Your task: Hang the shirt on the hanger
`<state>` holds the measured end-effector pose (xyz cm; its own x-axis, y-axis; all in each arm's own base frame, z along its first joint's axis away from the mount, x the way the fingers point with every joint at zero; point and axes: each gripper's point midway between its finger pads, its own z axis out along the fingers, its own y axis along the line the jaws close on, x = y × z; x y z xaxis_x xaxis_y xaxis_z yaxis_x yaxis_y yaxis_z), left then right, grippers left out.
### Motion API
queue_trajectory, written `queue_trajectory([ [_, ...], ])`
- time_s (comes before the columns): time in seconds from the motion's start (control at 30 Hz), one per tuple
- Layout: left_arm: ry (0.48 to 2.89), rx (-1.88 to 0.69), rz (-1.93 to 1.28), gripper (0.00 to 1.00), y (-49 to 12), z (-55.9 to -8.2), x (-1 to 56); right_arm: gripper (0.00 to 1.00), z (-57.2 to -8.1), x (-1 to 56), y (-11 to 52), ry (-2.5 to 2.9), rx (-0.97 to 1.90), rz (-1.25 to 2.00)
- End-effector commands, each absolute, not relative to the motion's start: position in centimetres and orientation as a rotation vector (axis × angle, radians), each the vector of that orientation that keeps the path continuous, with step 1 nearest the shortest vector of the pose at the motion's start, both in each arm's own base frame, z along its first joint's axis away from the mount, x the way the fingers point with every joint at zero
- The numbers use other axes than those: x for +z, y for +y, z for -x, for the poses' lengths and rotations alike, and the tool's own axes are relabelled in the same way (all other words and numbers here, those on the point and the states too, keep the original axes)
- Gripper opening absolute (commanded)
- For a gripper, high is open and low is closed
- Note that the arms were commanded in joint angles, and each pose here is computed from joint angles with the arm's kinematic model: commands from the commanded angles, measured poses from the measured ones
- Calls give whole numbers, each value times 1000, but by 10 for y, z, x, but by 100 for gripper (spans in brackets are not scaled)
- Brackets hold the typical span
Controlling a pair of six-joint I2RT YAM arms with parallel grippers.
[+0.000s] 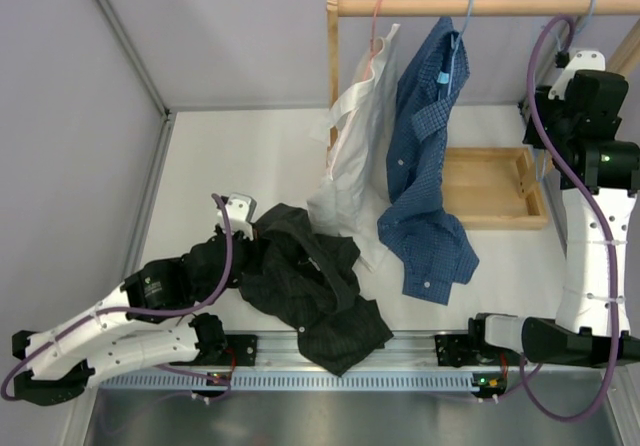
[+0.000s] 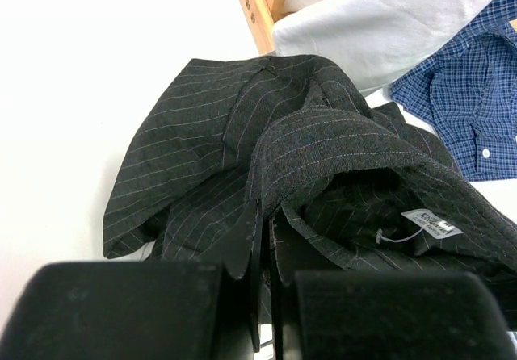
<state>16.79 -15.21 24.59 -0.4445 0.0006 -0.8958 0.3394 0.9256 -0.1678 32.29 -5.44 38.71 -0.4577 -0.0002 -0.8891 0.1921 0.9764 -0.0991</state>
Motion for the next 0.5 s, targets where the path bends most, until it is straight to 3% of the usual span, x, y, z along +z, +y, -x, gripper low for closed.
queue_trajectory([
  [0.0, 1999, -387, -262, 0, -150, -167, 244, 31, -319, 408, -54, 1960, -199, -139],
  [0.23, 1992, -408, -253, 0, -149, -165, 246, 12, -322, 399, -50, 1970, -174, -120],
  [0.37, 1985, -404, -242, 0, -147, -166, 248, 8, -319, 399, -48, 1967, -167, -122],
  [0.47, 1963, -384, -192, 0, -139, -170, 252, 0, -316, 401, -45, 1953, -148, -118],
])
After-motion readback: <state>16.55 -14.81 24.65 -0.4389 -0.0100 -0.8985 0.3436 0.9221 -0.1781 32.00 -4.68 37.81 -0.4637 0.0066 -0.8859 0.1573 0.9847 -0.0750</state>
